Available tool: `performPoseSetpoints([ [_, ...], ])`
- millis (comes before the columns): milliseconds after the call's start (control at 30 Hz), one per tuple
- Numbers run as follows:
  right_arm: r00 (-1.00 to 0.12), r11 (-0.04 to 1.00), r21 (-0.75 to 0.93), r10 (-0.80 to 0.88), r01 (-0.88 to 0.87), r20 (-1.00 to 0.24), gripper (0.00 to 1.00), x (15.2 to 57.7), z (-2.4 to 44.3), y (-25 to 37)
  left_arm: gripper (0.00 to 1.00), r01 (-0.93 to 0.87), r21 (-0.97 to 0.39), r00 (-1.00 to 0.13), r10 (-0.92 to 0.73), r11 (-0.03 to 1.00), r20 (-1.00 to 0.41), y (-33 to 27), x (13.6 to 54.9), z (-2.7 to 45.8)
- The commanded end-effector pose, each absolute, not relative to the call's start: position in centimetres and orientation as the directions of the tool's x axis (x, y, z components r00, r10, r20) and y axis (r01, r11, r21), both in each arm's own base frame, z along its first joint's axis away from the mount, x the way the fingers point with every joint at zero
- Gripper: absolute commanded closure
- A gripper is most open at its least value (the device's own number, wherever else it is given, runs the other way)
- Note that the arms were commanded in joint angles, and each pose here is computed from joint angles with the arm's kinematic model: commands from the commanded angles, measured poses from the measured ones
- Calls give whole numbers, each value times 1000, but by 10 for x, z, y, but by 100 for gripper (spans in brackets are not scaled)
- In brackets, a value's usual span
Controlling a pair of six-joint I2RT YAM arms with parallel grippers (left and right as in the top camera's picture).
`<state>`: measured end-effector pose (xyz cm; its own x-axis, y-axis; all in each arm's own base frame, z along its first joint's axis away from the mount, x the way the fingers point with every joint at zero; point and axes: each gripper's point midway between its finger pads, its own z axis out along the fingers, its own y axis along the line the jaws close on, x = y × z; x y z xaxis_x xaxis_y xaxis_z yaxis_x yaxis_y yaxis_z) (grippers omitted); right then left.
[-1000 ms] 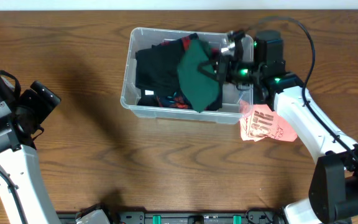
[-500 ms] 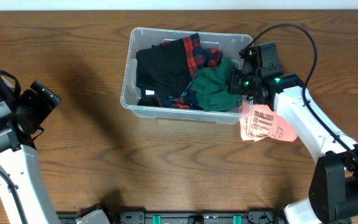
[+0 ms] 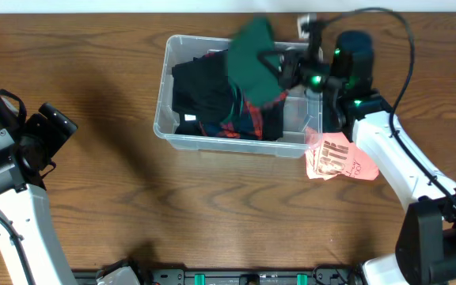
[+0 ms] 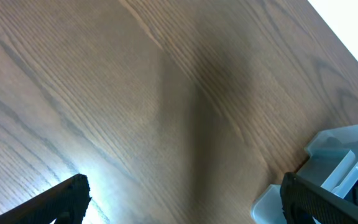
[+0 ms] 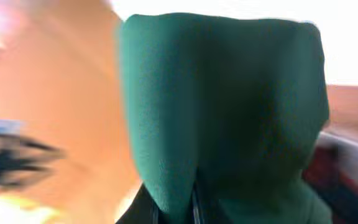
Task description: Pack container
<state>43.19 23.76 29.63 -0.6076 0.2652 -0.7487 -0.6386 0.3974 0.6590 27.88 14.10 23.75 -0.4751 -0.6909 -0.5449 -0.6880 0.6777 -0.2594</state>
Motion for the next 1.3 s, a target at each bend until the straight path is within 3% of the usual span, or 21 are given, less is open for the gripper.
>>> performPoseSetpoints([
  [0, -740, 103, 766, 205, -635, -641, 99, 378, 351, 259, 2, -688, -237, -488, -679, 686, -549, 144, 277, 236],
  [133, -725, 88, 760, 248, -643, -642, 99, 378, 363, 268, 2, -688, -237, -488, -679, 686, -549, 144, 277, 236],
  [367, -777, 196, 809, 226, -555, -587, 99, 392, 309, 291, 2, -688, -237, -488, -679, 686, -549, 144, 277, 236],
  [467, -810, 309, 818, 195, -485, -554, 99, 403, 260, 290, 2, -688, -237, -488, -679, 686, -549, 144, 277, 236],
  [633, -874, 585, 759, 163, -288, -457, 99, 418, 160, 257, 2, -688, -237, -488, -679, 686, -549, 144, 277, 236],
  [767, -888, 736, 660, 195, -148, -417, 99, 427, 115, 214, 2, -688, -237, -488, -679, 686, -549, 144, 277, 236],
  [1100, -895, 826, 563, 272, 28, -354, 99, 418, 104, 158, 2, -688, -237, -488, -679, 686, -549, 144, 277, 236],
  [1267, -897, 860, 509, 251, 34, -364, 91, 412, 102, 149, 2, -688, -237, -488, -679, 686, -549, 144, 277, 236],
])
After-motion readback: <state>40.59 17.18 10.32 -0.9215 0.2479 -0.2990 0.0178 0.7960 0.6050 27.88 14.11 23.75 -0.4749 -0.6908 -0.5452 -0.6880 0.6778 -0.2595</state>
